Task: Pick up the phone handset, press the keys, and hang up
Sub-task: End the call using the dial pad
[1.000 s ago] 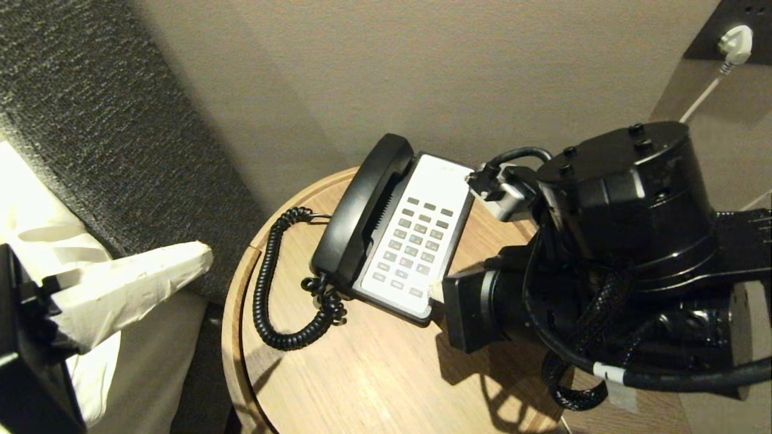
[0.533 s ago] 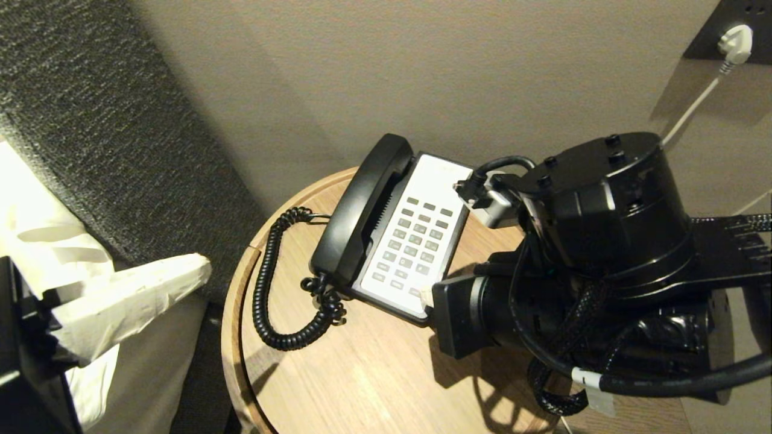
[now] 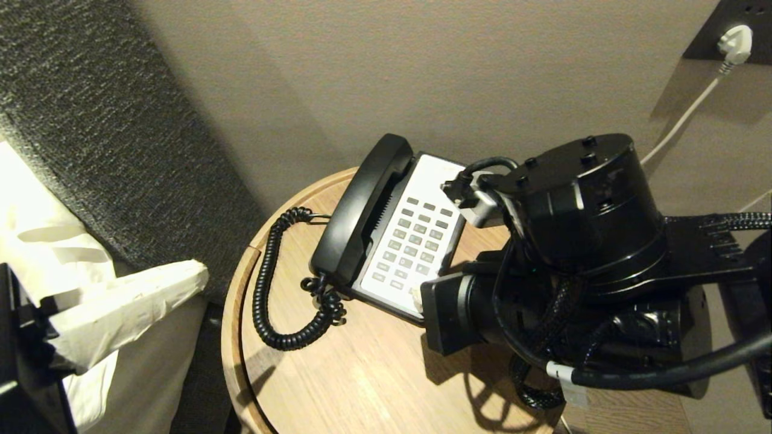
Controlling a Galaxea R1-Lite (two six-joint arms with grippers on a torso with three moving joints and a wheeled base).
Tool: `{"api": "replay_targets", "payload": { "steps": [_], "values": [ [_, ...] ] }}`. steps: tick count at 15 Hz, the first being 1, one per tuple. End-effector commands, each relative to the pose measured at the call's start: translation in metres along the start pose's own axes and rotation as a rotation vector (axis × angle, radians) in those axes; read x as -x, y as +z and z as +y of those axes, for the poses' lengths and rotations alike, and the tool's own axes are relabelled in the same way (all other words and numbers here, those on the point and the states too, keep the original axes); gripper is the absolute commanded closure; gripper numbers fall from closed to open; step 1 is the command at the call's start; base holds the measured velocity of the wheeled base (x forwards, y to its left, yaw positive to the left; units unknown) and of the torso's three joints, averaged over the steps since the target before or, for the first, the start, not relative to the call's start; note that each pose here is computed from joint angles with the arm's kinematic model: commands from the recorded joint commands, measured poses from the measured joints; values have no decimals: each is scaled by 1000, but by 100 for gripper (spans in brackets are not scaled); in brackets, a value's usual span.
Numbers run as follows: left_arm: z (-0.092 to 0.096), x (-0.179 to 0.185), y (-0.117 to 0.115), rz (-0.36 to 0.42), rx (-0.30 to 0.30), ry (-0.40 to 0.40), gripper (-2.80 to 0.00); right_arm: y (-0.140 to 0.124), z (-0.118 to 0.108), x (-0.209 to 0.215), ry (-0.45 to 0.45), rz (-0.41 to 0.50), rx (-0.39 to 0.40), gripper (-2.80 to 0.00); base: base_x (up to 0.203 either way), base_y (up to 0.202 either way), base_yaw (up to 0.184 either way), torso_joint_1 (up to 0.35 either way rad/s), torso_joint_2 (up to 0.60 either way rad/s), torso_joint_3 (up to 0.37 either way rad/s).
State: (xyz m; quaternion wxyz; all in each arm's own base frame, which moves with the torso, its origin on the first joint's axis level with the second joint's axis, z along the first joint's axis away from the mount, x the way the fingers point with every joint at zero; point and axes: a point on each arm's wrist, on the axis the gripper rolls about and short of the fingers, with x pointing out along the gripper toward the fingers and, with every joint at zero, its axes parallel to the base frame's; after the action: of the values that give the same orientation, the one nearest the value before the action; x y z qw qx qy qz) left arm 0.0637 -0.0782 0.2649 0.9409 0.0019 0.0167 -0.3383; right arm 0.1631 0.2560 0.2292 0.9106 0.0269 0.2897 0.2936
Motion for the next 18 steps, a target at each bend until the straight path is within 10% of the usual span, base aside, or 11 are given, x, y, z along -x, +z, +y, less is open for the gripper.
{"api": "replay_targets", "payload": {
  "steps": [1, 18],
  "values": [
    [0, 1, 0, -4, 2, 2, 0, -2, 0, -3, -6, 8, 1, 0, 0, 0, 0, 0, 0, 0],
    [1, 4, -7, 12, -2, 2, 0, 3, 1, -1, 1, -29, -6, 0, 0, 0, 0, 0, 0, 0]
  ]
}}
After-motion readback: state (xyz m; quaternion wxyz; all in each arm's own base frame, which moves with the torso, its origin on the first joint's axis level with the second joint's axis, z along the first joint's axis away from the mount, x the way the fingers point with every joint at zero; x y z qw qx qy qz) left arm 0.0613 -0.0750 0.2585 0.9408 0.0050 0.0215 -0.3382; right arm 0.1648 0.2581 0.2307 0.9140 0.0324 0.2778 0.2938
